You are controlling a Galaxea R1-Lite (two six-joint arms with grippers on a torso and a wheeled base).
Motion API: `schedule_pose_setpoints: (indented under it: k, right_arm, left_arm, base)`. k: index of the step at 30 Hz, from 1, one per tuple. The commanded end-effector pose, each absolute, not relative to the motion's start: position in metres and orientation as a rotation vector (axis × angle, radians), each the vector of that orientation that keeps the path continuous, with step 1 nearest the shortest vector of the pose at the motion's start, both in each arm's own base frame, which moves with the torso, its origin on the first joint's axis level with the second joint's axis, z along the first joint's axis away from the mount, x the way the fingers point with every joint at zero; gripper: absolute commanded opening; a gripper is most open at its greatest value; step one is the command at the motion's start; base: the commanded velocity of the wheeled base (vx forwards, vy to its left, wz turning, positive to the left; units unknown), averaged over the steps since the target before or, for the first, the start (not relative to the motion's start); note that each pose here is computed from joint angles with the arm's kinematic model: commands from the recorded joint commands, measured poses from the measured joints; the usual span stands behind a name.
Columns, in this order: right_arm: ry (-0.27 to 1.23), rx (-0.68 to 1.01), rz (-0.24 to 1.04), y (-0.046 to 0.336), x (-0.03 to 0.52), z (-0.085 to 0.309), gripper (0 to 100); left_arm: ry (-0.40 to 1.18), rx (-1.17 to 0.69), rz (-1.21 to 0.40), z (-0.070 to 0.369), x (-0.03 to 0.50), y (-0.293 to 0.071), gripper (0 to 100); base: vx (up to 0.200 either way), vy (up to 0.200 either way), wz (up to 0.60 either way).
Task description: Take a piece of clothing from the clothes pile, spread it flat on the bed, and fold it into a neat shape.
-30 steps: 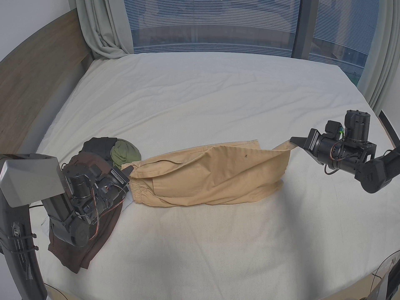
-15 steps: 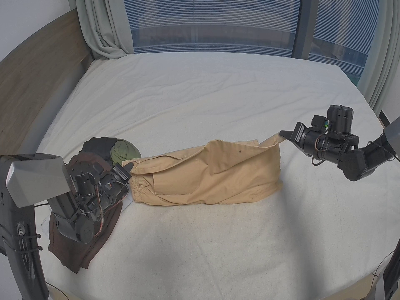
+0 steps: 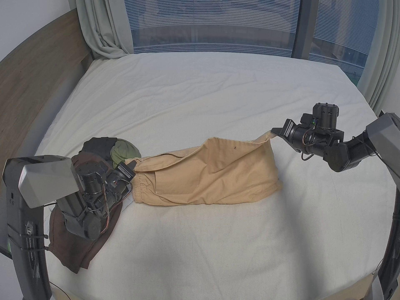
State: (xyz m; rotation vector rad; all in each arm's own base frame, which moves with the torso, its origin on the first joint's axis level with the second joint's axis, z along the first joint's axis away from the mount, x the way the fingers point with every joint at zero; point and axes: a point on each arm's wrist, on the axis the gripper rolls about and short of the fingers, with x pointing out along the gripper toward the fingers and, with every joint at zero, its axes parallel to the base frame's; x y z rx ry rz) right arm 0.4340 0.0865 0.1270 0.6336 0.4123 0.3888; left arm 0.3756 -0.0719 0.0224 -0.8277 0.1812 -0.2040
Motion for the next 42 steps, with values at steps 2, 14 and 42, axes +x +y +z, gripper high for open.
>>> schedule_pose_setpoints:
  k: [2, 14, 42]
  right_arm:
    - [0.434, 0.638, 0.381, 0.090, 0.451, 0.110, 0]
    - [0.439, 0.667, 0.377, 0.094, 0.469, 0.101, 0]
    - [0.423, 0.687, 0.335, 0.096, 0.473, 0.099, 100]
  left_arm:
    - [0.166, -0.829, -0.190, 0.016, 0.385, -0.072, 0]
    - [0.169, -0.832, -0.184, 0.010, 0.389, -0.071, 0]
    - [0.135, -0.833, -0.194, 0.020, 0.391, -0.071, 100]
  base:
    - [0.000, 0.000, 0.00]
    - [0.000, 0.000, 0.00]
    - [0.000, 0.000, 0.00]
